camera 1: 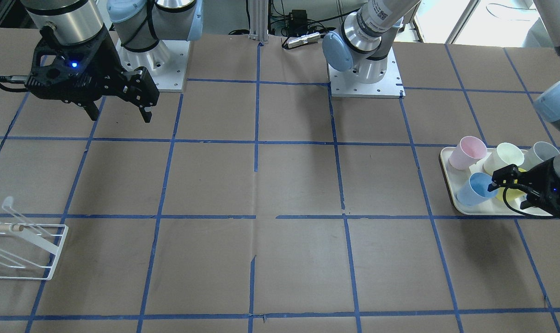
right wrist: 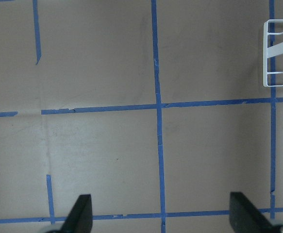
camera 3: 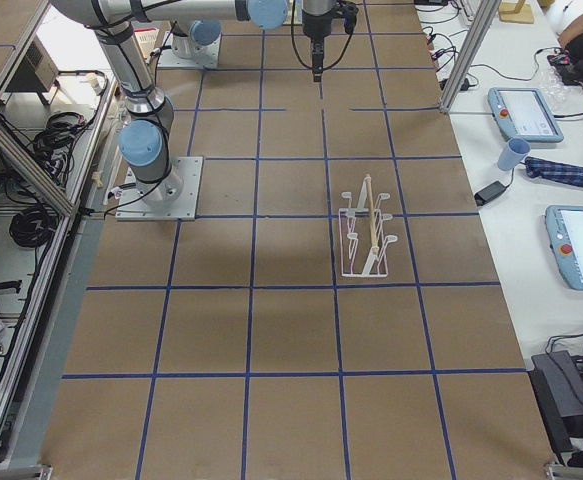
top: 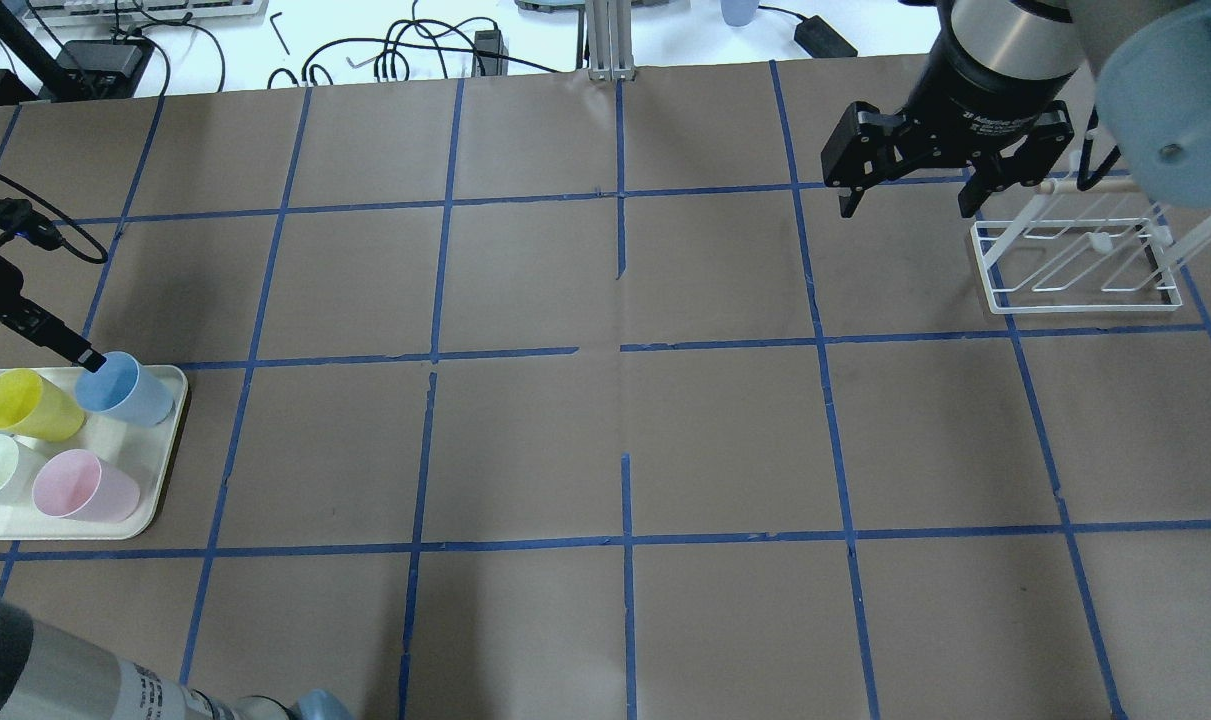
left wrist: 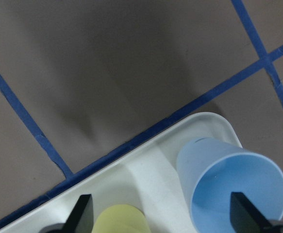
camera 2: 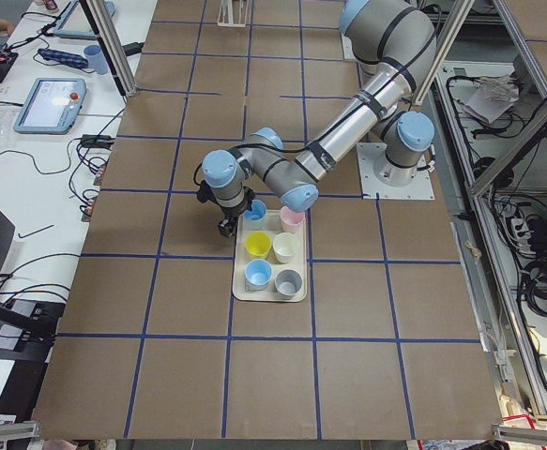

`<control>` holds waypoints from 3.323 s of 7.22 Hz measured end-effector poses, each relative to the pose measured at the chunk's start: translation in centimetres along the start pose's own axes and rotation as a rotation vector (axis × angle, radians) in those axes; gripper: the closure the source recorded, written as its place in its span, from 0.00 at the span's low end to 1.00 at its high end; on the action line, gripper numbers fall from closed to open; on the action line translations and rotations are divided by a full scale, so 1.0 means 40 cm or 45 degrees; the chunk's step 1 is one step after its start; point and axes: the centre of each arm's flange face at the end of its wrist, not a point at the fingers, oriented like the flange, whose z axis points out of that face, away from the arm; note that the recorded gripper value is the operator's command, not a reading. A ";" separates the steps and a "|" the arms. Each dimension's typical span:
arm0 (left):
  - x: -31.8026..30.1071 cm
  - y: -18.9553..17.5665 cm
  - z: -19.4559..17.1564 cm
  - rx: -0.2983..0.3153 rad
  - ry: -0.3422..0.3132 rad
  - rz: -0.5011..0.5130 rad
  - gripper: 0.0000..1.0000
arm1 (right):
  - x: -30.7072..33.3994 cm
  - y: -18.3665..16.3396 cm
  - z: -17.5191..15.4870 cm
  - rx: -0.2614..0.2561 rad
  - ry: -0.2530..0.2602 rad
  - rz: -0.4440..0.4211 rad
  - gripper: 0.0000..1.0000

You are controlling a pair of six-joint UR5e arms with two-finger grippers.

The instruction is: Transfer IKEA cup to right arm and place on rack

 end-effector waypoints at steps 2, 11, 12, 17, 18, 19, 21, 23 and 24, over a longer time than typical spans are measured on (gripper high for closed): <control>0.013 0.005 0.031 0.005 -0.029 -0.012 0.00 | 0.000 0.000 0.000 0.000 0.001 0.000 0.00; 0.048 0.010 0.050 0.000 -0.048 -0.001 1.00 | 0.002 -0.001 0.000 0.000 0.003 0.002 0.00; 0.047 0.009 0.044 0.001 -0.052 0.000 1.00 | 0.002 0.000 0.000 0.001 0.002 0.002 0.00; 0.110 -0.031 -0.159 0.065 0.034 0.005 1.00 | 0.003 -0.001 0.000 0.000 0.002 0.003 0.00; 0.162 -0.062 -0.211 0.113 0.115 -0.011 1.00 | 0.006 -0.002 0.000 -0.002 0.002 0.006 0.00; 0.222 -0.089 -0.250 0.187 0.231 -0.046 1.00 | 0.011 -0.005 0.000 -0.005 -0.001 0.011 0.00; 0.339 -0.125 -0.293 0.345 0.500 -0.145 1.00 | 0.034 -0.014 -0.006 -0.004 -0.013 0.030 0.00; 0.501 -0.205 -0.324 0.470 0.761 -0.153 1.00 | 0.100 -0.030 -0.015 -0.025 -0.058 0.081 0.00; 0.604 -0.259 -0.348 0.517 0.865 -0.141 1.00 | 0.152 -0.038 -0.020 -0.044 -0.087 0.096 0.00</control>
